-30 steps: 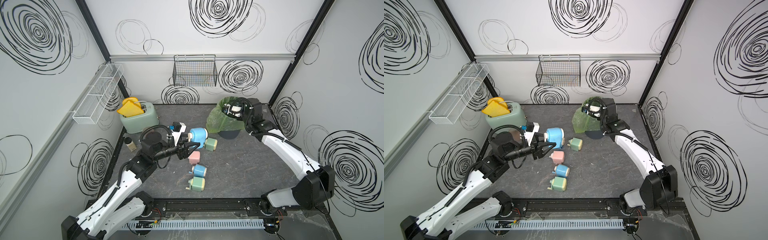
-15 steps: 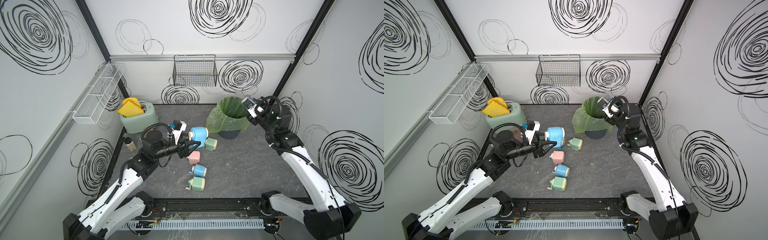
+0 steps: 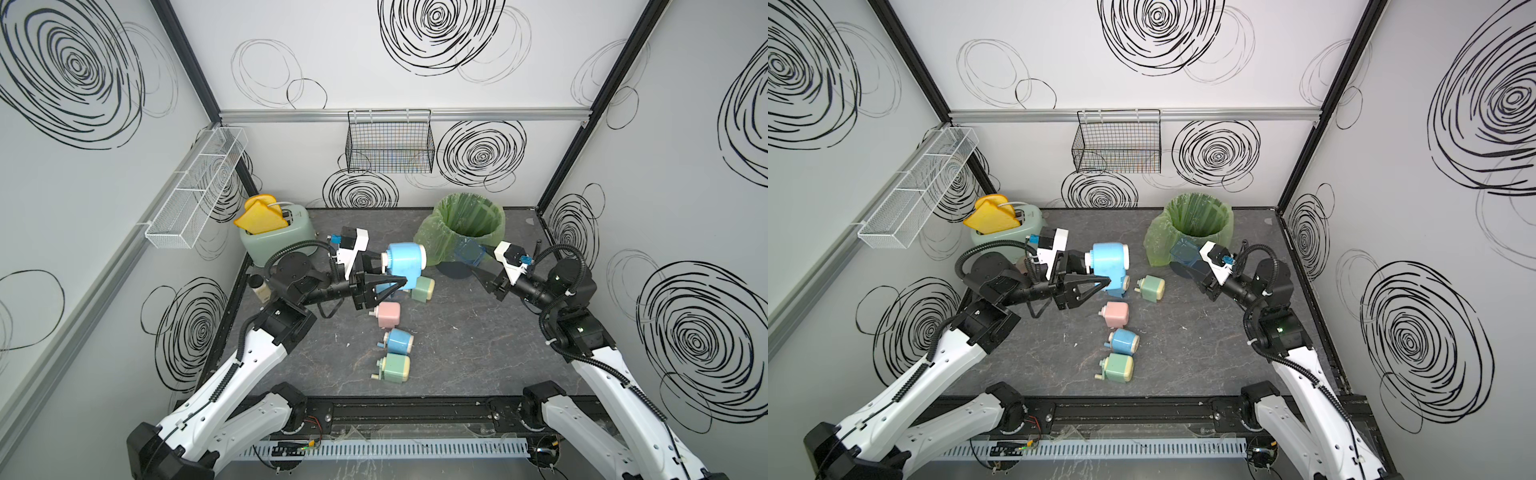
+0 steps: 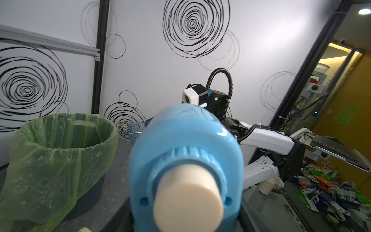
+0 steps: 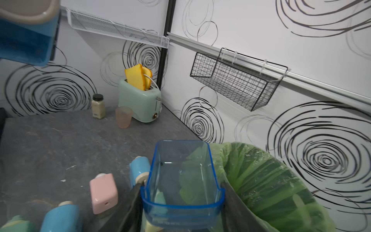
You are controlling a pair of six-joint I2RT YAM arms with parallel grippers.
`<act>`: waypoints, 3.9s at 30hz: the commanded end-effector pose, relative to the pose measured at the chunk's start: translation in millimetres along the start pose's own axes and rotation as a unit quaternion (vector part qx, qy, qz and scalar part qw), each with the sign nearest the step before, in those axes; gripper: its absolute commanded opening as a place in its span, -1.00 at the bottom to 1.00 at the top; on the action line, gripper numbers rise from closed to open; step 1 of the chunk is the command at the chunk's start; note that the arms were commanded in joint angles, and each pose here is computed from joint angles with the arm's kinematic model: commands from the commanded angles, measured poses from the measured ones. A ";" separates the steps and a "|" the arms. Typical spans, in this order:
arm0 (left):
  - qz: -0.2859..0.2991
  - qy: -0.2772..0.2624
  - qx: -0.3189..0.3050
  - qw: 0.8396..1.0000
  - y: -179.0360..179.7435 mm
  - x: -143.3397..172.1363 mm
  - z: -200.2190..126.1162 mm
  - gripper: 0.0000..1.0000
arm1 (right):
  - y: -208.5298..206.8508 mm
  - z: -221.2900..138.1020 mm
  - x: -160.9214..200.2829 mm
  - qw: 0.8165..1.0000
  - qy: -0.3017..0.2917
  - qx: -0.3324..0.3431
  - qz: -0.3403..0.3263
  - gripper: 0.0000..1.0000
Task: Take out the pencil sharpener tray and clean the shavings
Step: Place the container at the center of the board.
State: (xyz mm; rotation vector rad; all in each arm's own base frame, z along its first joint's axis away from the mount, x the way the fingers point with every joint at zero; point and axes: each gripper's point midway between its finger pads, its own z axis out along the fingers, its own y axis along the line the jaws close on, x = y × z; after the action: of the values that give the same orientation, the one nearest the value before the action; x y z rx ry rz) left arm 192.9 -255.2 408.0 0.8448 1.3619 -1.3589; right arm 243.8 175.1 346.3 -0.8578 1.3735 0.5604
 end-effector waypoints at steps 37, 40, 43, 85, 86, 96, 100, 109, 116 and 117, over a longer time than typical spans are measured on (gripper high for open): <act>0.027 -0.051 0.002 0.998 -8.1 5.7 -7.8 -0.51 | -116.6 -94.9 258.6 0.788 0.194 0.493 0.314 -0.08; 0.016 -0.053 -0.001 0.998 -6.5 11.7 -6.4 -0.51 | -127.3 -104.1 269.3 0.763 0.204 0.515 0.334 -0.06; 0.003 -0.050 -0.007 0.999 -2.7 20.2 -4.2 -0.50 | -139.1 -118.2 280.4 0.735 0.227 0.542 0.339 -0.03; -0.032 -0.023 0.000 0.999 5.1 47.3 12.8 -0.50 | -199.6 -141.6 309.0 0.711 0.323 0.535 0.322 0.80; -0.032 -0.024 0.000 0.999 5.7 46.5 13.5 -0.50 | -199.2 -136.8 295.0 0.719 0.317 0.538 0.306 0.97; -0.052 -0.059 0.023 0.997 1.4 61.8 26.3 -0.48 | -141.9 -59.5 191.9 0.851 0.128 0.312 0.402 0.97; -0.044 -0.077 0.043 0.995 -9.5 68.0 24.8 -0.47 | -92.0 -50.1 127.1 0.900 0.032 0.194 0.389 0.97; -0.024 -0.045 0.108 0.993 -33.0 80.3 25.8 -0.48 | 62.3 -54.4 37.4 0.951 -0.052 -0.124 0.279 0.99; -0.011 -0.004 0.168 0.986 -59.2 91.7 32.4 -0.47 | 114.3 -53.1 -7.4 0.937 -0.062 -0.264 0.220 0.97; -0.009 0.005 0.173 0.985 -62.0 95.1 35.2 -0.47 | 120.8 -51.2 -12.6 0.932 -0.060 -0.284 0.215 0.97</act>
State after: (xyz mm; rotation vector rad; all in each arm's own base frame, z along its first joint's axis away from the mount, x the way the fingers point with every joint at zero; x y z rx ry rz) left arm 136.0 -310.0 316.6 0.9487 1.3050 -1.6265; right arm 136.4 197.0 312.6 -0.8080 1.4113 1.3432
